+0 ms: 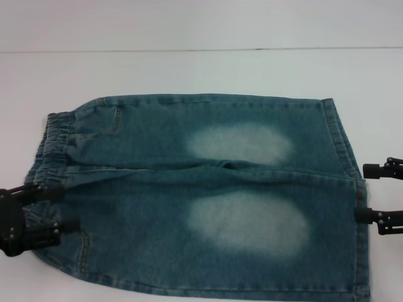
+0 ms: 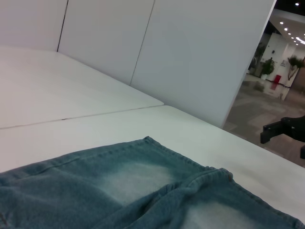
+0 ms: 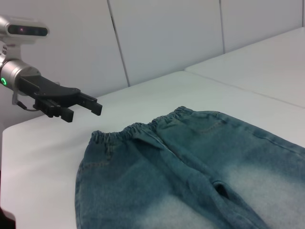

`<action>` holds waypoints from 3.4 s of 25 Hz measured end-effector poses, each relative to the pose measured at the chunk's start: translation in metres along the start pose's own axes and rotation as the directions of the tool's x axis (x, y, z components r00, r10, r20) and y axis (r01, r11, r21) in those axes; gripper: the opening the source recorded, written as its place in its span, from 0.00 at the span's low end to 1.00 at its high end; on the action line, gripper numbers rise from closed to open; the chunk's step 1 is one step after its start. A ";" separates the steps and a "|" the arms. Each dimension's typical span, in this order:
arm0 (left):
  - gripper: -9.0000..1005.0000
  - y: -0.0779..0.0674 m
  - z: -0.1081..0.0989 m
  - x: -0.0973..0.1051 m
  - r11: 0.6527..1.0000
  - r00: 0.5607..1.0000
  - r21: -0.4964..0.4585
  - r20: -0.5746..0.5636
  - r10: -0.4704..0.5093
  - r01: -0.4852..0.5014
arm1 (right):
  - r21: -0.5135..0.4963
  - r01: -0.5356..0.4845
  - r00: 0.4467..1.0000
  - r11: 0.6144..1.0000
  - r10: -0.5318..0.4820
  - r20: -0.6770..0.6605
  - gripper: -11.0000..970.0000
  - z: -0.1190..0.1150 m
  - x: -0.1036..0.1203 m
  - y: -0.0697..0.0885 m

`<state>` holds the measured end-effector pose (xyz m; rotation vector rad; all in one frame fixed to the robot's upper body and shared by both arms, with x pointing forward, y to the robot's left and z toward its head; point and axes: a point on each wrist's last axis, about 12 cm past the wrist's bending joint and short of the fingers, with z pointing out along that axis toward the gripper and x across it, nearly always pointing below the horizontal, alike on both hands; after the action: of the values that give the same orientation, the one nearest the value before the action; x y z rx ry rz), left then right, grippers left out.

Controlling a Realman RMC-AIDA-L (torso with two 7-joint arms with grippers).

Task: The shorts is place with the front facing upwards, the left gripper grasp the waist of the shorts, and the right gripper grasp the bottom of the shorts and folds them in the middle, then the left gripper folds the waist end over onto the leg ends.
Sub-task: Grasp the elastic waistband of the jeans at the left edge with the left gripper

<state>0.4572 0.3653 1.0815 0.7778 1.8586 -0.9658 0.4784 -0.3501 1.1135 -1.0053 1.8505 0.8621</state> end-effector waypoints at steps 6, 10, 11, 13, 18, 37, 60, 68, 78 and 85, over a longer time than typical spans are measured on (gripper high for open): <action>0.81 0.000 0.000 0.000 1.000 1.000 -0.005 0.006 -0.003 0.004 | 0.007 0.010 1.000 1.000 -0.010 -0.001 0.98 0.001 -0.002 -0.002; 0.81 0.000 0.001 0.000 1.000 1.000 -0.009 0.006 -0.005 0.006 | 0.014 0.013 1.000 1.000 -0.013 -0.002 0.98 0.002 -0.003 -0.004; 0.81 0.001 0.002 0.000 1.000 1.000 -0.011 0.006 -0.006 0.007 | 0.012 0.014 1.000 1.000 -0.014 -0.003 0.98 0.002 -0.003 -0.004; 0.81 0.001 0.002 0.001 1.000 1.000 -0.013 0.006 -0.008 0.009 | 0.011 0.013 1.000 1.000 -0.013 -0.004 0.98 0.003 -0.004 -0.004; 0.81 0.002 0.003 0.001 1.000 1.000 -0.022 -0.017 -0.015 0.014 | 0.013 0.011 1.000 1.000 -0.011 -0.004 0.98 0.002 -0.004 -0.005; 0.81 0.024 -0.030 -0.010 0.958 0.927 -0.281 -0.339 -0.161 0.064 | 0.015 -0.008 1.000 1.000 0.008 -0.020 0.98 -0.002 -0.003 -0.004; 0.74 0.031 -0.022 -0.007 0.946 0.894 -0.323 -0.415 -0.168 0.028 | 0.012 -0.013 1.000 1.000 0.013 -0.007 0.98 -0.001 -0.002 -0.002; 0.72 0.031 -0.013 -0.011 0.957 0.893 -0.288 -0.424 -0.151 0.025 | 0.007 -0.008 1.000 1.000 0.008 -0.001 0.98 0.001 -0.003 -0.003; 0.69 0.031 -0.007 -0.016 0.968 0.891 -0.251 -0.434 -0.137 0.027 | 0.032 -0.021 1.000 0.999 0.021 0.006 0.98 -0.003 0.000 -0.002; 0.46 0.033 0.001 -0.012 0.971 0.866 -0.238 -0.479 -0.145 0.031 | 0.052 -0.040 0.999 0.998 0.039 0.019 0.98 -0.009 0.002 -0.002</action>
<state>0.4895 0.3796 1.0814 0.8612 2.4184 -0.6259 0.4763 -0.3586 1.1151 -0.9285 1.8732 0.8388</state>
